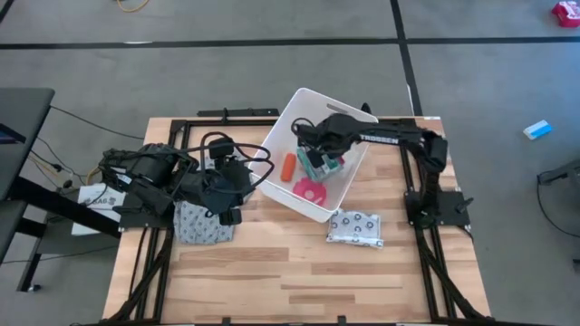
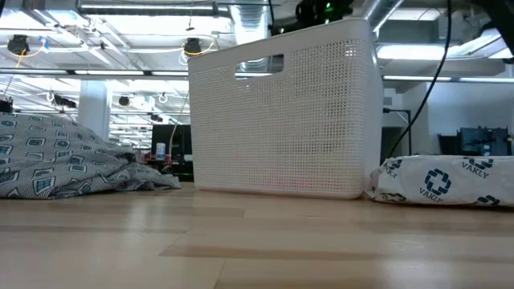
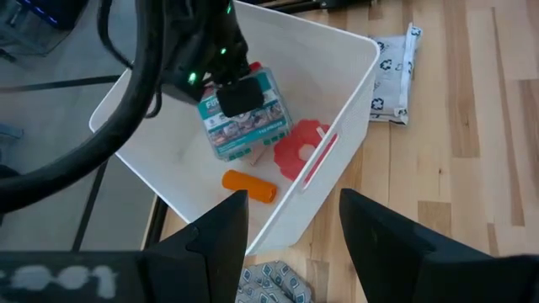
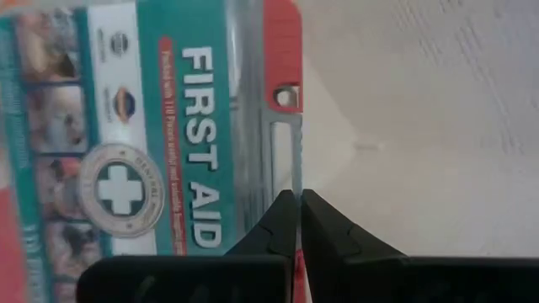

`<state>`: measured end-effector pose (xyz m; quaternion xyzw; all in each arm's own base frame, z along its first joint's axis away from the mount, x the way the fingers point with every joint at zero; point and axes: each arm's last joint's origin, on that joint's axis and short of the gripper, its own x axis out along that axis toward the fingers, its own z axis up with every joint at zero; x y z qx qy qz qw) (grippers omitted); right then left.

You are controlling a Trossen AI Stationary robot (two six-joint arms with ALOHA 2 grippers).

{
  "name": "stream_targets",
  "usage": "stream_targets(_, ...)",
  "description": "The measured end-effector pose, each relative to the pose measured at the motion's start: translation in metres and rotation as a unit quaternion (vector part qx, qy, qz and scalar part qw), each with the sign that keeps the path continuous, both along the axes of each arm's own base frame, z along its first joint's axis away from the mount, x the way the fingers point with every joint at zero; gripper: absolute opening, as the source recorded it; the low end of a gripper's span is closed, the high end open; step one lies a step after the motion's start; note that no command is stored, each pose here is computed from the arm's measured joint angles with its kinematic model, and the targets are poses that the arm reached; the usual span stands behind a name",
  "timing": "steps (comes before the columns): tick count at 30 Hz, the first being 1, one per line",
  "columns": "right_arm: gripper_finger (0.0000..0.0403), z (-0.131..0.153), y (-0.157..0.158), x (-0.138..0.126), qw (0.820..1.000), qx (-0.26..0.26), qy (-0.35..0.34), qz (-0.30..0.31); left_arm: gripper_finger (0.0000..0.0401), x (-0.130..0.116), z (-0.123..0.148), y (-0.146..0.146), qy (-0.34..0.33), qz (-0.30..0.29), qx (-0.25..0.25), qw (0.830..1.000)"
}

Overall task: Pick & place medical supplies in basket/bin
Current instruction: Put the green first aid kit into the white bin, then put the white mailer bag into the white bin

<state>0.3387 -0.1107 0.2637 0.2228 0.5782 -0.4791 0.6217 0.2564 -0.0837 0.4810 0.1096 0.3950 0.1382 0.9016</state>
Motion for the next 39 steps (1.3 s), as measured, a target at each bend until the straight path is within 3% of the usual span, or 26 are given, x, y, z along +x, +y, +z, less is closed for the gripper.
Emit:
stream_targets(4, 0.0011, -0.011, -0.010, 0.004, 1.000, 0.001, 0.018, 0.012, 0.0178, 0.000, 0.000, 0.000, 0.000, 0.000, 0.000, 1.000)
stream_targets(13, 0.0084, -0.012, -0.021, 0.005, 0.997, 0.013, 0.023, 0.074, 0.0178, 0.000, 0.000, 0.000, 0.000, 0.000, 0.000, 1.000)
stream_targets(19, 0.0126, 0.007, -0.022, 0.009, 0.994, 0.005, 0.007, 0.108, 0.0178, 0.000, 0.000, 0.000, 0.000, 0.001, 0.000, 1.000)
stream_targets(23, 0.0145, 0.035, -0.017, 0.013, 0.991, -0.004, -0.010, 0.130, 0.0178, 0.000, 0.000, 0.000, -0.004, 0.009, -0.007, 1.000)
stream_targets(29, 0.0155, 0.105, 0.016, 0.011, 0.983, -0.025, -0.060, 0.171, 0.0178, 0.000, 0.000, 0.000, -0.006, 0.013, -0.010, 1.000)
stream_targets(31, 0.0154, 0.128, 0.033, 0.011, 0.974, -0.040, -0.108, 0.194, 0.0178, 0.000, 0.000, 0.000, -0.009, 0.018, -0.015, 1.000)
stream_targets(34, 0.0154, 0.160, 0.065, 0.004, 0.954, -0.022, -0.180, 0.240, 0.0178, 0.000, 0.000, 0.000, -0.009, 0.019, -0.017, 1.000)
stream_targets(39, 0.0170, 0.173, 0.121, -0.010, 0.927, 0.018, -0.209, 0.310, 0.0178, 0.000, 0.000, 0.000, -0.015, 0.031, -0.030, 0.999)
